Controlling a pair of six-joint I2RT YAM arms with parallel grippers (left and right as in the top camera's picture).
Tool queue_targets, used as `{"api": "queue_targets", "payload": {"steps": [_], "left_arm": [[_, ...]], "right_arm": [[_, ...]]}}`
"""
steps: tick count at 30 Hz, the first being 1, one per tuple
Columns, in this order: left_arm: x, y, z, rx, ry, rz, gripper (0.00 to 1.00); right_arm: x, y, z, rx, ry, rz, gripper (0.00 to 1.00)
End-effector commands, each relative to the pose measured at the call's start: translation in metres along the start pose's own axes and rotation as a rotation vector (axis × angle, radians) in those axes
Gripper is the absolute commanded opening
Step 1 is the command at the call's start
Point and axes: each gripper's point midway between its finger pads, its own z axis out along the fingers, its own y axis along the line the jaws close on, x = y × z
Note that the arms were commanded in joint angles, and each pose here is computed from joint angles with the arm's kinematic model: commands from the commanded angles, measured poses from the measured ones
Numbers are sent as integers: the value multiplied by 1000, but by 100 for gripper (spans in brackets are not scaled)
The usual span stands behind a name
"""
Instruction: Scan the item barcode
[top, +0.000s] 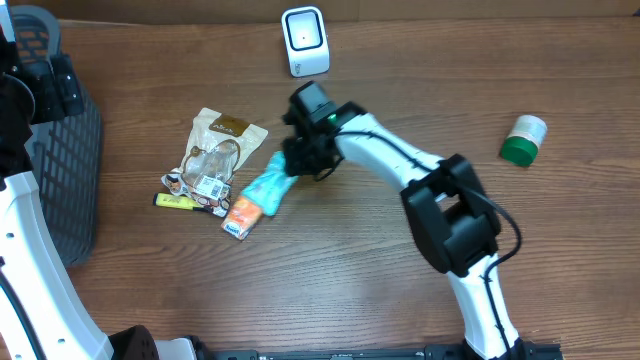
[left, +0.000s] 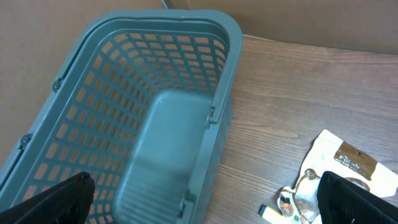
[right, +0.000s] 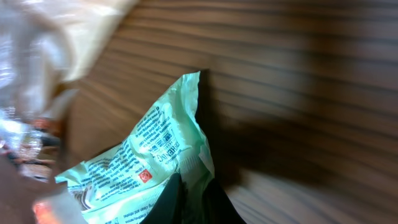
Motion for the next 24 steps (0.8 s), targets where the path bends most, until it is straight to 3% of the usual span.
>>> {"api": "queue_targets", "payload": {"steps": [1,3,7,14,18,24], "left_arm": [[-1,3,2,-9,2,11,100],[-1,3,3,-9,2,11,100],[-1,3,2,-9,1,11,100],[-1,3,3,-9,2,11,100],[-1,2,3,-9,2,11,100],[-1,3,3,-9,2,11,100]], "right_arm": [[-26,-54,-57,151,-117,125,4],[-25,-67,-79,154,-121,189,5],[-6,-71,-87,107,-33,242,18],[44,-64,-80,114,170,45,75],[40,-87,-88,188,156,62,81],[20,-121,-108,128,87,174,81]]}}
